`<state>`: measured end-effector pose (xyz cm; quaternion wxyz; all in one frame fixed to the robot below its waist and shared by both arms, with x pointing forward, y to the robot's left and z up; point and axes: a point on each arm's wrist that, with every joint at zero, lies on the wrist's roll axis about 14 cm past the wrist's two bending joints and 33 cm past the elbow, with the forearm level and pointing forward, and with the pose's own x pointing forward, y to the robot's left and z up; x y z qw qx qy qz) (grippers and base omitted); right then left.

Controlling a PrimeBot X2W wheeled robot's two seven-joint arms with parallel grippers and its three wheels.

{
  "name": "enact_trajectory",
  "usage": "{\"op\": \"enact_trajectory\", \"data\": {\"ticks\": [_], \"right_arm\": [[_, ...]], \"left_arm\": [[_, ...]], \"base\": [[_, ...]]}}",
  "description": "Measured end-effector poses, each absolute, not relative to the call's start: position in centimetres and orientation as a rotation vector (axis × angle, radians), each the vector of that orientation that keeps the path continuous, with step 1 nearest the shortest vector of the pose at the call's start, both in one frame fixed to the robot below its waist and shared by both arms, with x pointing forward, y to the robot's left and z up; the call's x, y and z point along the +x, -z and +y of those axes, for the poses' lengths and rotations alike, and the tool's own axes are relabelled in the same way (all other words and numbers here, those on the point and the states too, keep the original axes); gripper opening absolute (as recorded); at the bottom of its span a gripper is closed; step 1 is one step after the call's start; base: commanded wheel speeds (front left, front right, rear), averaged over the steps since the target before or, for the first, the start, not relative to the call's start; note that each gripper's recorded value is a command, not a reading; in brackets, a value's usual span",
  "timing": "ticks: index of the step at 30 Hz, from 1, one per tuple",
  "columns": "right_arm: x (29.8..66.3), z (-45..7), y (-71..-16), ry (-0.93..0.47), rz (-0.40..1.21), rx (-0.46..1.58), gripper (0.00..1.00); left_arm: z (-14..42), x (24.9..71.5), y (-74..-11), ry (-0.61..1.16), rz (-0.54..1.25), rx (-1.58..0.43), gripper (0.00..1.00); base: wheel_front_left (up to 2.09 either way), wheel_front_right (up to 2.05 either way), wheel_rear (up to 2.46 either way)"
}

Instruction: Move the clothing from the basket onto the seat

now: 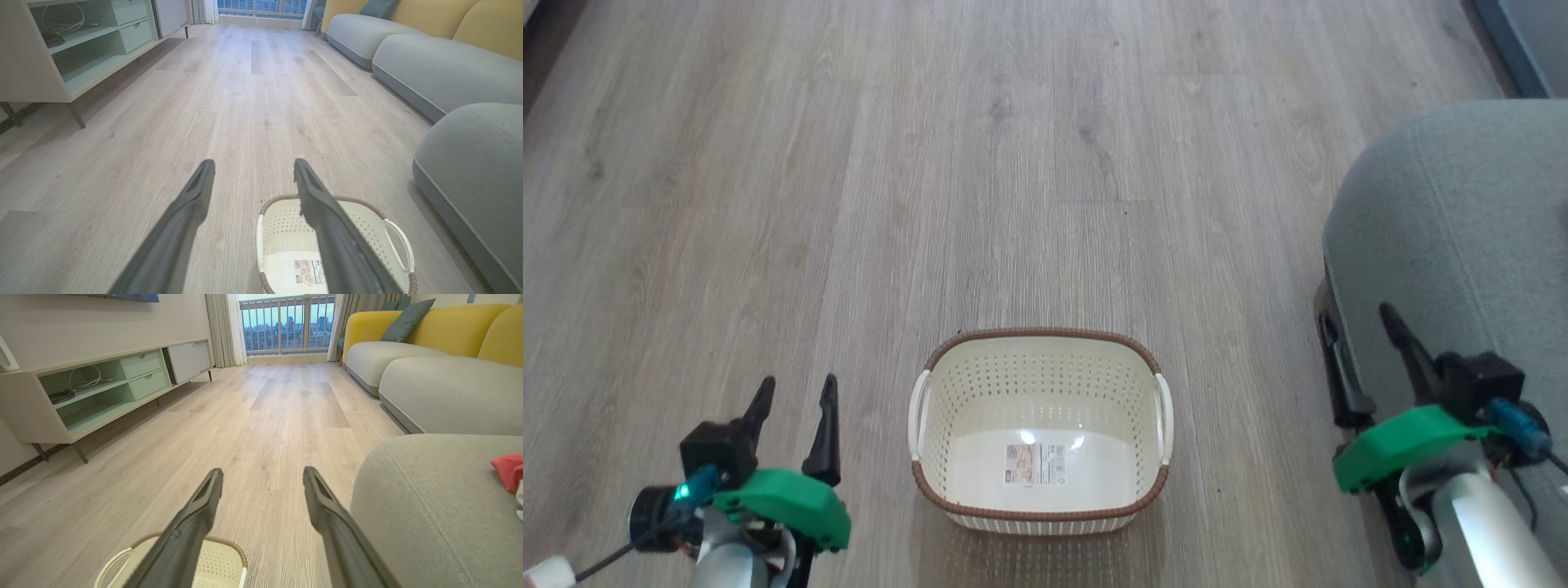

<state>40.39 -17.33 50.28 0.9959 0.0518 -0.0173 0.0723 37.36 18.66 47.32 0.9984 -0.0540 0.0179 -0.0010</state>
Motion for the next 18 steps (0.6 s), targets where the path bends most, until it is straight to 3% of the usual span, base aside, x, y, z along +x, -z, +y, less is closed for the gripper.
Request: {"op": "enact_trajectory", "data": {"ticks": [16,17,18], "right_arm": [[39.4,-17.3,-47.5,-0.13,0.047,0.123,1.0],[39.4,-17.3,-47.4,-0.129,0.05,0.123,0.0],[39.4,-17.3,-47.4,-0.129,0.05,0.123,0.0]], "left_arm": [[19.0,36.6,-46.6,-0.001,0.052,-0.127,1.0],[19.0,36.6,-46.6,-0.002,0.051,-0.128,0.0],[19.0,36.6,-46.6,-0.002,0.051,-0.128,0.0]], "base": [[0.0,0.0,0.0],[0.0,0.0,0.0],[0.0,0.0,0.0]]}}
